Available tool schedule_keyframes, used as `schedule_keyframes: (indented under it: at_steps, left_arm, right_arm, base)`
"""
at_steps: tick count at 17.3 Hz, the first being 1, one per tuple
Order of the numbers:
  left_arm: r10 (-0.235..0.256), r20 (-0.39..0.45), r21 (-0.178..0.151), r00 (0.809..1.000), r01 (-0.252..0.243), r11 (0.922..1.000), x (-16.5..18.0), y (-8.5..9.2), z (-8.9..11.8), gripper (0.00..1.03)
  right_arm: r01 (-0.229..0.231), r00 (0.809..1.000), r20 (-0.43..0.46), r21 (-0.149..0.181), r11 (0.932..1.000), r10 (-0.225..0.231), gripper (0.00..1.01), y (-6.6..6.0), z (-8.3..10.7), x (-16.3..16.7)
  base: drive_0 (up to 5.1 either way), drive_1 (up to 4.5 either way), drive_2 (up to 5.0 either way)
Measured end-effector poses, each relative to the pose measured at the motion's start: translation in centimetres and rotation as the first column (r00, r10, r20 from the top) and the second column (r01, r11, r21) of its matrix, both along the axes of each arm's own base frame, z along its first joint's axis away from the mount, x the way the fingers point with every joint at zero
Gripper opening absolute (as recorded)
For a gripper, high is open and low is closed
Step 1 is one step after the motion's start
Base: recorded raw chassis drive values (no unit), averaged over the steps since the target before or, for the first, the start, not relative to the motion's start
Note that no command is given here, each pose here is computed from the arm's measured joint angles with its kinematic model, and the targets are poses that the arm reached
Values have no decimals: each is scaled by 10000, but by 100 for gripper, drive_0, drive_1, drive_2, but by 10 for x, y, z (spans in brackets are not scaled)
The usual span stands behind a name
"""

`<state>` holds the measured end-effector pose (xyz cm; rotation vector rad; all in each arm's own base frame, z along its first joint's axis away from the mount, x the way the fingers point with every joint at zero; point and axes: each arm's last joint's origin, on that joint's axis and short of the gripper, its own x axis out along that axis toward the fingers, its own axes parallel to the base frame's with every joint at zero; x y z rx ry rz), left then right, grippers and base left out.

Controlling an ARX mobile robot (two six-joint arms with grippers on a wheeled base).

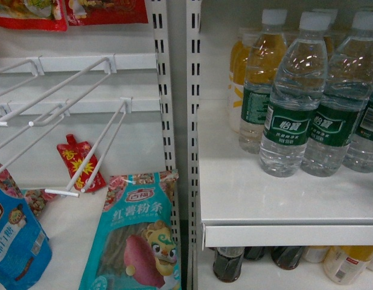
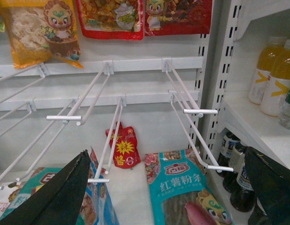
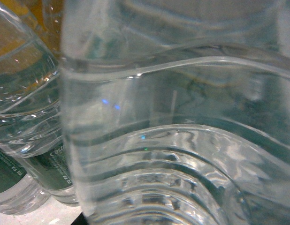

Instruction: Move water from second to third shelf

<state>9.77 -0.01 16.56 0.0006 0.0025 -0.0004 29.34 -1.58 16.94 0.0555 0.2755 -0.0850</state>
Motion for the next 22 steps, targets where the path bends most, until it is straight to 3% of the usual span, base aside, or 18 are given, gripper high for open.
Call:
schedule_keyframes:
  at_steps: [2,11,16,22]
  left_arm:
    - [0,-4,0,10000,0,10000,0,0,0,98]
    - [0,-4,0,10000,0,10000,0,0,0,98]
    - [0,0,0,10000,0,10000,0,0,0,98]
    - [0,-4,0,10000,0,10000,0,0,0,98]
  right_arm:
    - [-30,9993,-378,2,10000,30,40,1,-7,13]
    - [80,9991,-413,-95,9999,-84,41,4,-12,21]
    - [102,9999,-2,-83,9999,-102,98,-2,-5,21]
    - [-325,9994,118,136,9994,324,98,-5,17,-2]
  base:
    - [0,0,0]
    - [0,0,0]
    - [0,0,0]
    - [0,0,0]
